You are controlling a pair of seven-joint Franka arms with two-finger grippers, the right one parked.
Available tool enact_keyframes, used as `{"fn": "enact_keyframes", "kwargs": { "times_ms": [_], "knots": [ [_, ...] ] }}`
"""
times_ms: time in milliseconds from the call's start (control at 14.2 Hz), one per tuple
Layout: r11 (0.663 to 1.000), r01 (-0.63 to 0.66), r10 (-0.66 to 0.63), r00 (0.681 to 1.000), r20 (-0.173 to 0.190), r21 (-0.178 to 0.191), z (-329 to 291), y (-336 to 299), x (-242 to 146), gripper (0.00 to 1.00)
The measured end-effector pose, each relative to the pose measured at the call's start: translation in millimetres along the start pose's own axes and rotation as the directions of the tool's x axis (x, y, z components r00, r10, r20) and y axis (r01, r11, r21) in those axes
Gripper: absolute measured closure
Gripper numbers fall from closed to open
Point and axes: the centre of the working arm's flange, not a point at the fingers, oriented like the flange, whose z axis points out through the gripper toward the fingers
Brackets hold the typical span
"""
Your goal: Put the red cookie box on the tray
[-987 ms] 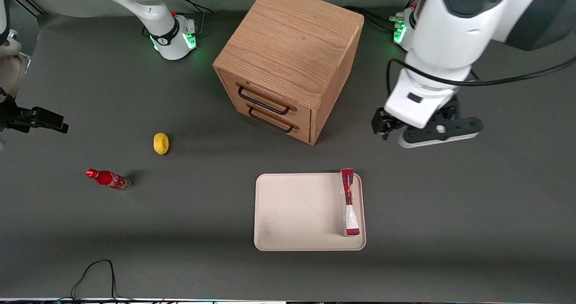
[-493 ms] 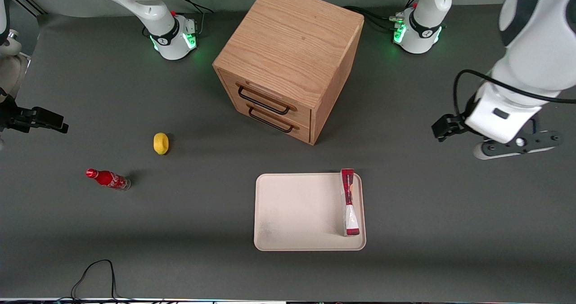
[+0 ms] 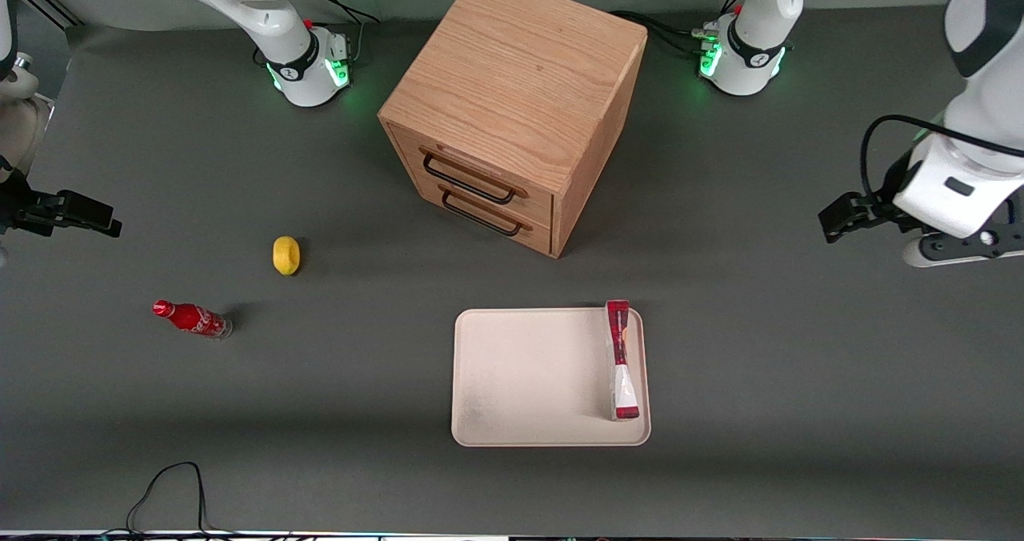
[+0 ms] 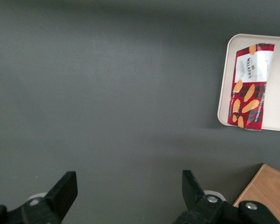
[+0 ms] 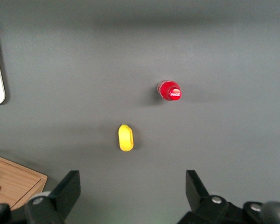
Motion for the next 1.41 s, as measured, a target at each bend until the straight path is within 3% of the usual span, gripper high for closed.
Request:
{"fn": "enact_keyframes", "kwargs": {
  "times_ms": [282, 705, 1057, 1410],
  "knots": [
    [1.0, -0.005, 0.005, 1.0, -0.001, -0.021, 5, -46, 8, 0.0],
    [1.0, -0.012, 0.012, 1.0, -0.016, -0.022, -6, -54, 5, 0.0],
    [0.999, -0.042, 0.042, 0.999, 0.03, -0.018, -14, -58, -5, 0.0],
    [0.997, -0.077, 0.077, 0.996, 0.032, -0.02, -14, -54, -6, 0.0]
  ]
}}
